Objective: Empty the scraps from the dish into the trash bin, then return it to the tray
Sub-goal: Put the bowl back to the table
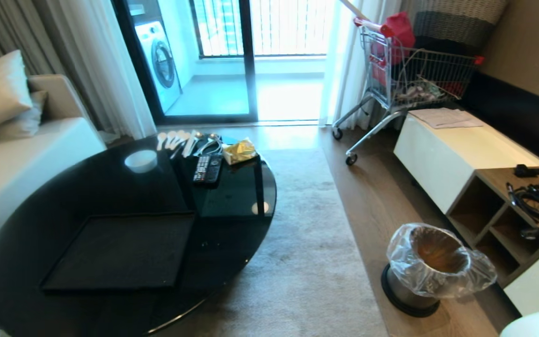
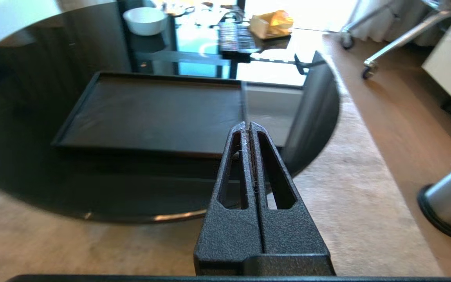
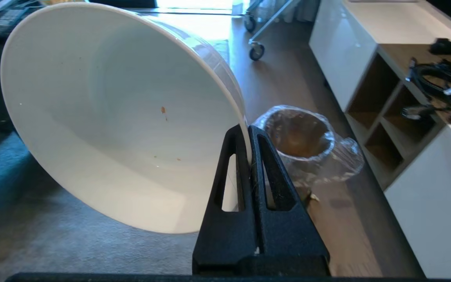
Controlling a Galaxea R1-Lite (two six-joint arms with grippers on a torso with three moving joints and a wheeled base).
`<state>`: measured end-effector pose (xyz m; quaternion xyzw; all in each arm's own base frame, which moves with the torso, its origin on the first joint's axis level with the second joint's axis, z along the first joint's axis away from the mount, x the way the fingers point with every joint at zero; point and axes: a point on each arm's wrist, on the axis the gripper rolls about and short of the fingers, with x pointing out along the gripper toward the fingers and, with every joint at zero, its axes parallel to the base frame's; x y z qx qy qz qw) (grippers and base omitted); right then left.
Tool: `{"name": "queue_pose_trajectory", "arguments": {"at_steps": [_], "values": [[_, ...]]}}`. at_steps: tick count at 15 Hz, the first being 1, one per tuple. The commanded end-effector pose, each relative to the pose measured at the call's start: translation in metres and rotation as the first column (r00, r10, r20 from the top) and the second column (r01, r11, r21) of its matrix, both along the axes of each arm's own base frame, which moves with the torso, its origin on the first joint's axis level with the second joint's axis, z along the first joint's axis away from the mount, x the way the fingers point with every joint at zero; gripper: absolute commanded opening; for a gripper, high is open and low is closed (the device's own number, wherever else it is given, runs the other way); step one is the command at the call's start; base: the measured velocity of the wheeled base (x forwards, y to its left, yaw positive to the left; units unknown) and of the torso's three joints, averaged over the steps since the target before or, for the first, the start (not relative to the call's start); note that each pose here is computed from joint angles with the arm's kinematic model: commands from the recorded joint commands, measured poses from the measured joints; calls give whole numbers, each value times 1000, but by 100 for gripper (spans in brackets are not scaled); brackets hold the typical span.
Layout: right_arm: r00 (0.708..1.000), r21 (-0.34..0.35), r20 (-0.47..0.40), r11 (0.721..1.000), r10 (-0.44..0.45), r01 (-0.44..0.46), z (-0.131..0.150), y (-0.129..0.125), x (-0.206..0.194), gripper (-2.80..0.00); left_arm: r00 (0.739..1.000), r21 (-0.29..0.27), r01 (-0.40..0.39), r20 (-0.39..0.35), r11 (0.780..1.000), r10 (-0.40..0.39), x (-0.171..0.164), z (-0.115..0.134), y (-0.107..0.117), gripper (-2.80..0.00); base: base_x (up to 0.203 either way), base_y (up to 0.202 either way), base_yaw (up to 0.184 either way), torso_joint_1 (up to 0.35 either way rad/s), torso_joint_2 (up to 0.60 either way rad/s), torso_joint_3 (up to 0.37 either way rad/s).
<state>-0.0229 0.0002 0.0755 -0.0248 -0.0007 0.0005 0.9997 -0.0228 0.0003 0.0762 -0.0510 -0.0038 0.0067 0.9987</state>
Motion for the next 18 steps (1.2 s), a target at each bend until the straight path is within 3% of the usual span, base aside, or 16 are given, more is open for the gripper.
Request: {"name": "queue_pose_trajectory", "arguments": {"at_steps": [1, 14, 18], "values": [[1000, -1, -1, 1000, 0, 0, 0, 0, 0, -280, 1000, 0, 0, 1, 1000, 0, 0, 0, 0, -280, -1, -10, 170, 2, 7, 2], [1000, -3, -1, 1000, -1, 1, 0, 0, 0, -280, 1000, 1, 0, 0, 1000, 0, 0, 0, 0, -280, -1, -10, 169, 1, 3, 3], [1000, 35, 0, 999, -3, 3, 0, 0, 0, -280, 1000, 1, 0, 1, 1000, 0, 0, 0, 0, -280, 0, -6, 125, 1, 1, 5]]}}
